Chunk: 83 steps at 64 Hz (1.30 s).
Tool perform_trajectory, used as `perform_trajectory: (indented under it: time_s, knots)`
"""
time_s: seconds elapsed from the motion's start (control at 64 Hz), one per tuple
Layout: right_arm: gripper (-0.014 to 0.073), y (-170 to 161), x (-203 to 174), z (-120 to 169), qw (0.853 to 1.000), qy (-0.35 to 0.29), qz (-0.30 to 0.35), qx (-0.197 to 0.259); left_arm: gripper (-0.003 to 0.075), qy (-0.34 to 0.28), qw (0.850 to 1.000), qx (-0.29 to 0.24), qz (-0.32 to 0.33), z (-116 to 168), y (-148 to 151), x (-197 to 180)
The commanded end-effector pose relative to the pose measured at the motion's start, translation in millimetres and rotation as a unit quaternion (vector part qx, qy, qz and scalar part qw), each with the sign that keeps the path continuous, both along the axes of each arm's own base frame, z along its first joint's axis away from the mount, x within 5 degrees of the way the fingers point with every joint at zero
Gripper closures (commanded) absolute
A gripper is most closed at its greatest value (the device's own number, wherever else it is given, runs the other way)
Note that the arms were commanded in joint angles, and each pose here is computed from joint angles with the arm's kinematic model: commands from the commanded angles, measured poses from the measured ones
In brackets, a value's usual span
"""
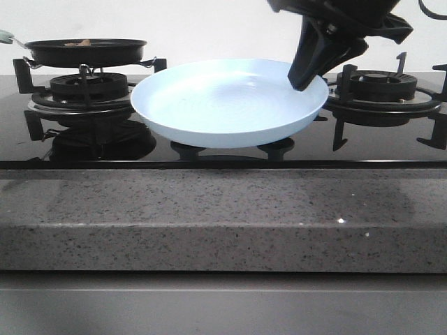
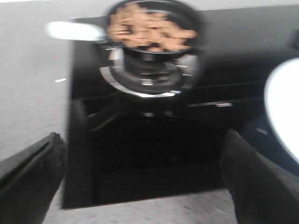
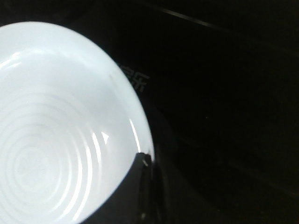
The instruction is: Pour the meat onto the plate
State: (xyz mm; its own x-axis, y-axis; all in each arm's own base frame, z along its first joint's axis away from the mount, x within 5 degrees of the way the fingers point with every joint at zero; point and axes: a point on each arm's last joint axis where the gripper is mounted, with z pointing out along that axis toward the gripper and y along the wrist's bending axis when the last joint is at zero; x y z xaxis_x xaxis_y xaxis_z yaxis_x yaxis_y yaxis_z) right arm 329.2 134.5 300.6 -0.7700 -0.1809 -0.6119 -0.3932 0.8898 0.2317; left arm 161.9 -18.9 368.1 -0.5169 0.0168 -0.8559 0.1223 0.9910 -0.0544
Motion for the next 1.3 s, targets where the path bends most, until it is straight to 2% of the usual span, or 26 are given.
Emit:
perform_trajectory:
  time_s: [0.0, 0.141, 0.297, 0.469, 0.703, 0.812, 1.109, 1.281]
  knots:
    - [0.0662, -1, -2, 23, 0.999, -0.048, -0.006, 0.019, 0.0069, -0.023, 0.999, -0.027, 0.036, 20, 11, 20]
    - [0.0662, -1, -2, 23, 0.999, -0.048, -0.006, 0.019, 0.0069, -0.010, 0.995, -0.083, 0.054, 22, 28, 50]
    - [0.0662, -1, -2, 23, 0.999, -0.048, -0.006, 0.019, 0.0069, 0.002, 0.982, -0.179, 0.057, 16, 50, 83]
    - [0.0662, -1, -2, 23, 0.999, -0.048, -0.006, 0.019, 0.0069, 0.000, 0.953, -0.299, 0.049, 3, 67, 121]
    - [0.0662, -1, -2, 23, 0.999, -0.048, -0.006, 0.019, 0.0069, 0.013, 0.911, -0.410, 0.034, -16, 77, 168]
    - [0.0662, -1, -2, 23, 0.999, -0.048, -0.006, 0.019, 0.0069, 0.023, 0.900, -0.435, 0.028, -25, 81, 188]
    - [0.0662, -1, -2, 23, 0.999, -0.048, -0.006, 0.019, 0.0073, 0.038, 0.881, -0.471, 0.022, -42, 79, 225]
    - [0.0662, -1, -2, 23, 0.999, -0.048, -0.006, 0.019, 0.0158, 0.042, 0.876, -0.481, 0.008, -45, 74, 237]
